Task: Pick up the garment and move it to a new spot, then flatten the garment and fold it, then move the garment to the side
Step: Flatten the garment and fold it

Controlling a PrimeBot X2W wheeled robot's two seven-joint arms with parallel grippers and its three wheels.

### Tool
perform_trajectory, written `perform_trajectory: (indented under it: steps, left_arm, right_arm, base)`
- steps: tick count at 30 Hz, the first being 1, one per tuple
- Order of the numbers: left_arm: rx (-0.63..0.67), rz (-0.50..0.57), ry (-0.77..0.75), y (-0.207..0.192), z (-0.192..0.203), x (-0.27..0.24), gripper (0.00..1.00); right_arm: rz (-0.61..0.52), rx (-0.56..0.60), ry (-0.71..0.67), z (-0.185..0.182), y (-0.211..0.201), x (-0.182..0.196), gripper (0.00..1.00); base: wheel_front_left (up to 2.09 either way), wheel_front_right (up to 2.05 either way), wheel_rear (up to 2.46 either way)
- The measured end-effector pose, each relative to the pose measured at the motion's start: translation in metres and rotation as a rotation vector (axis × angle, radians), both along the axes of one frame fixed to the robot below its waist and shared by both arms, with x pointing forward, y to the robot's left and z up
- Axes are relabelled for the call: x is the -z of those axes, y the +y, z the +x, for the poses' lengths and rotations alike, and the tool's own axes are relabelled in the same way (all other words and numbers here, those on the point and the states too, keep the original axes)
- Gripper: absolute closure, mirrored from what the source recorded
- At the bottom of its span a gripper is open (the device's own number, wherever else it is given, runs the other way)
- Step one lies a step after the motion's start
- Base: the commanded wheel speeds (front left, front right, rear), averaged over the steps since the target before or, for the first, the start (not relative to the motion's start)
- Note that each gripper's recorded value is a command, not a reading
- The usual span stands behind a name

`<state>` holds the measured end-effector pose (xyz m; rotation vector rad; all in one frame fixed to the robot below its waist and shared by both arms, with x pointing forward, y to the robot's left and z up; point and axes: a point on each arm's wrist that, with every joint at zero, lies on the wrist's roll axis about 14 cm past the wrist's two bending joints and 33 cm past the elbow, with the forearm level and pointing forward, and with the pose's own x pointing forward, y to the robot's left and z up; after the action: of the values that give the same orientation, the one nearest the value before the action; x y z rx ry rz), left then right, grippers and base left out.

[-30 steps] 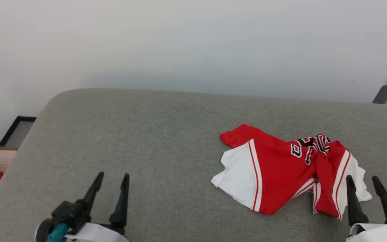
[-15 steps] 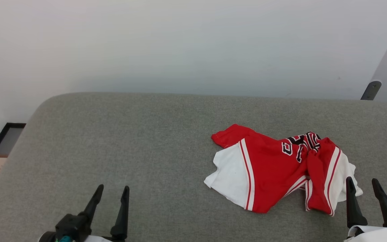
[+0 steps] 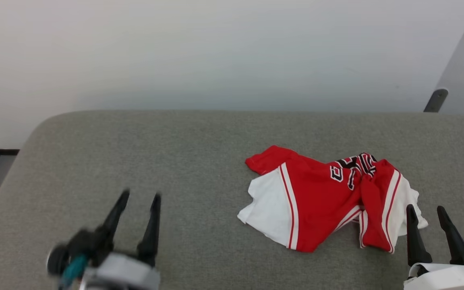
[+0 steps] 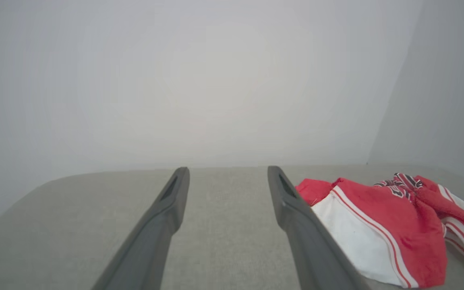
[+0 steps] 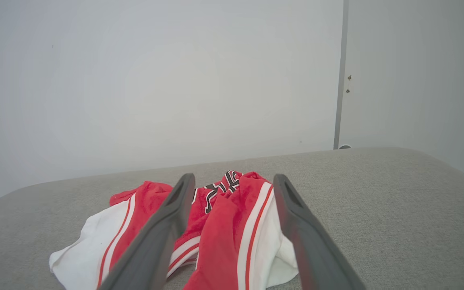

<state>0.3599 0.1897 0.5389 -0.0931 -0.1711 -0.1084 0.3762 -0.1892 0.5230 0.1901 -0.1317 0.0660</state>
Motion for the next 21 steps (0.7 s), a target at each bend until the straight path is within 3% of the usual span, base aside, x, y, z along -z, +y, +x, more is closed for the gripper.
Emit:
perform_trajectory:
  steps: [2, 5, 12, 16, 21]
  left_arm:
    - [0.057, 0.023, -0.025, -0.012, 0.014, -0.012, 0.00]
    - [0.205, 0.079, 0.093, -0.047, 0.036, -0.006, 0.00]
    - [0.437, 0.089, 0.527, -0.099, 0.069, 0.027, 0.00]
    - [0.519, 0.108, 0.789, -0.114, 0.073, 0.059, 0.00]
    - [0.552, 0.147, 0.950, -0.122, 0.085, 0.083, 0.00]
  right_arm:
    - [0.001, 0.002, 0.005, 0.000, -0.001, 0.002, 0.00]
    - [0.007, 0.015, 0.013, 0.000, -0.004, 0.005, 0.00]
    - [0.035, 0.031, 0.007, 0.005, -0.005, 0.003, 0.00]
    - [0.046, 0.058, 0.023, 0.005, -0.011, 0.009, 0.00]
    - [0.057, 0.117, 0.041, 0.001, -0.028, 0.015, 0.00]
  base:
    - [0.00, 0.00, 0.00]
    - [0.00, 0.00, 0.00]
    - [0.00, 0.00, 0.00]
    - [0.00, 0.00, 0.00]
    - [0.00, 0.00, 0.00]
